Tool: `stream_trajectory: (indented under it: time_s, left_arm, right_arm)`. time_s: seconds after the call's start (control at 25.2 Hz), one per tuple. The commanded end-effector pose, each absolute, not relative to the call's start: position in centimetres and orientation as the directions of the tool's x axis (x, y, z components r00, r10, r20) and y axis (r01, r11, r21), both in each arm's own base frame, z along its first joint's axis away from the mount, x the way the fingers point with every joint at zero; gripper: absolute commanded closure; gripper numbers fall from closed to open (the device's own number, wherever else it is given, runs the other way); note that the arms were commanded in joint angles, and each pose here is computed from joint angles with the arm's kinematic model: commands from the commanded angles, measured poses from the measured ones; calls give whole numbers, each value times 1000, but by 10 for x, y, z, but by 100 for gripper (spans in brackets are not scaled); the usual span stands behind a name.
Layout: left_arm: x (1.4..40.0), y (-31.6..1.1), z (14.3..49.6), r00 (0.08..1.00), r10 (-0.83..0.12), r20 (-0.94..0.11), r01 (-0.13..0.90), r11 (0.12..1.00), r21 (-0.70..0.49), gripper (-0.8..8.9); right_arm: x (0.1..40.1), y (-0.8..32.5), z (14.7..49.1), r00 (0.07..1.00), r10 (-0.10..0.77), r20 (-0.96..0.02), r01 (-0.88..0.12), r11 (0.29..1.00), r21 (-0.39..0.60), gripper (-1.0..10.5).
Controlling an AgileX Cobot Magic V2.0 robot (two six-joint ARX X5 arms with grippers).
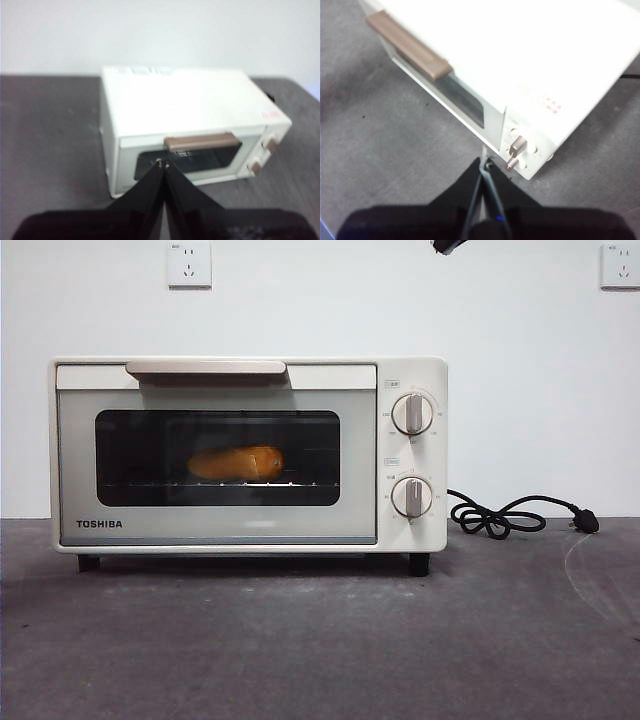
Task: Take the corn from the table,put the corn in the oven
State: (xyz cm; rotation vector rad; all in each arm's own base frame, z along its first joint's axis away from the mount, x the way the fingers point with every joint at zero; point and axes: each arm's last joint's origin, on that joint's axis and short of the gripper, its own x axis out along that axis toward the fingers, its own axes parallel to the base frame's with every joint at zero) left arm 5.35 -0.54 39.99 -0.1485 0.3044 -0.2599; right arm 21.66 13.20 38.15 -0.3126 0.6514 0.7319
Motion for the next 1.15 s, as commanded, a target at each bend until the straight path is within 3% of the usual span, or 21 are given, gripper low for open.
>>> stream_trajectory:
  time_s: [0.04, 0.2, 0.48, 0.87, 1.15]
  left_arm:
    - [40, -6, 399, 936, -244, -253, 195, 959, -205, 821]
    - [31, -7, 396, 934, -242, -264, 189, 959, -212, 821]
    - [35, -6, 387, 892, -253, -374, 164, 953, -254, 817]
    - [72, -4, 378, 805, -265, -530, 117, 948, -296, 817]
    - [61, -5, 380, 827, -265, -496, 136, 950, -281, 817]
  right_arm:
    - [217, 132, 379, 556, 514, -653, -694, 720, -24, 955]
    - [217, 132, 378, 552, 512, -659, -694, 719, -23, 954]
    - [215, 131, 376, 532, 500, -684, -690, 724, -8, 948]
    - [216, 131, 376, 553, 482, -680, -676, 736, -28, 948]
    - [216, 131, 376, 554, 482, -679, -676, 736, -28, 948]
